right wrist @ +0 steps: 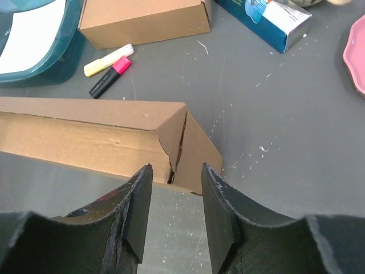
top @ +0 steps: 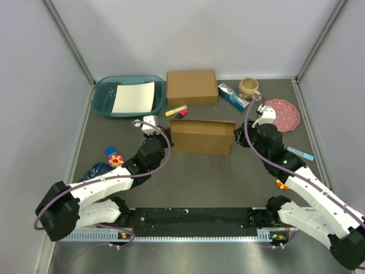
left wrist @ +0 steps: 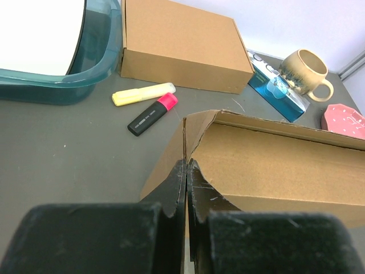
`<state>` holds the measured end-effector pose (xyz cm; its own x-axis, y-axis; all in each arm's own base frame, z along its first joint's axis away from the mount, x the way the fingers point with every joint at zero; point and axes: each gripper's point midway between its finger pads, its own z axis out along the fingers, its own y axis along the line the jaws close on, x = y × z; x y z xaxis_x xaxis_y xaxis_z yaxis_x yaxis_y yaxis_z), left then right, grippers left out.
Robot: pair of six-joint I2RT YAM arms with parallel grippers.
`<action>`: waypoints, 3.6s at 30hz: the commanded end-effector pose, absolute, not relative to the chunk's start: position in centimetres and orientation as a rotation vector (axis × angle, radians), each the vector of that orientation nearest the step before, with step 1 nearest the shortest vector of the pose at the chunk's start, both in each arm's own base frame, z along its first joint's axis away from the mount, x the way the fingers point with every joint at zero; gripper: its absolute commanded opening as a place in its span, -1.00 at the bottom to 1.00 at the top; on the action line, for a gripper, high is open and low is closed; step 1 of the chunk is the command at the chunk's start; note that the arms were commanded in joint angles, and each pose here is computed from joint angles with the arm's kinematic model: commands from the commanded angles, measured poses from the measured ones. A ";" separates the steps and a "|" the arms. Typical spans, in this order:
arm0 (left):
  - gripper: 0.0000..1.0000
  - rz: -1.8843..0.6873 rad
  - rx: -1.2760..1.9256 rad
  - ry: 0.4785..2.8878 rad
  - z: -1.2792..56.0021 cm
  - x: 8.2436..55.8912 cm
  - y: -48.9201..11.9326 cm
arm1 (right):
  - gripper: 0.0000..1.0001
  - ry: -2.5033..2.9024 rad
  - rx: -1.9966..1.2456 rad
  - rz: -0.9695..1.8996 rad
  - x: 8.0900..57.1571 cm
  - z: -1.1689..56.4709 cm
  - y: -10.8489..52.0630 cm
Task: Fold the paper box
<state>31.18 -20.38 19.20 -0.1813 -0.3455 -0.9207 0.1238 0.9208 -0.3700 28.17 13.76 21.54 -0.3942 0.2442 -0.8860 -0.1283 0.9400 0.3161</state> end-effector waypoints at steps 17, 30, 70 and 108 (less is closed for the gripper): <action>-1.00 -0.179 0.037 2.008 9.9 28.4 -18.3 | -0.73 1.863 0.050 0.355 31.4 24.7 14.5; -1.00 -0.194 0.034 2.020 9.5 28.3 -18.6 | -1.00 1.945 0.055 0.346 29.9 19.9 13.9; 0.04 -0.439 0.107 1.815 21.9 28.3 -21.2 | -1.00 2.109 0.105 0.303 28.2 14.8 13.2; -0.83 -0.492 0.096 1.754 25.4 30.9 -21.1 | -1.00 2.118 0.118 0.329 27.4 14.0 13.1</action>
<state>30.44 -20.20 23.00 -0.2942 -0.1593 -0.9424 0.2858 0.9262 -0.2458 29.87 14.49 19.89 -0.3742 0.2945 -0.8793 -0.1059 0.9284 0.3561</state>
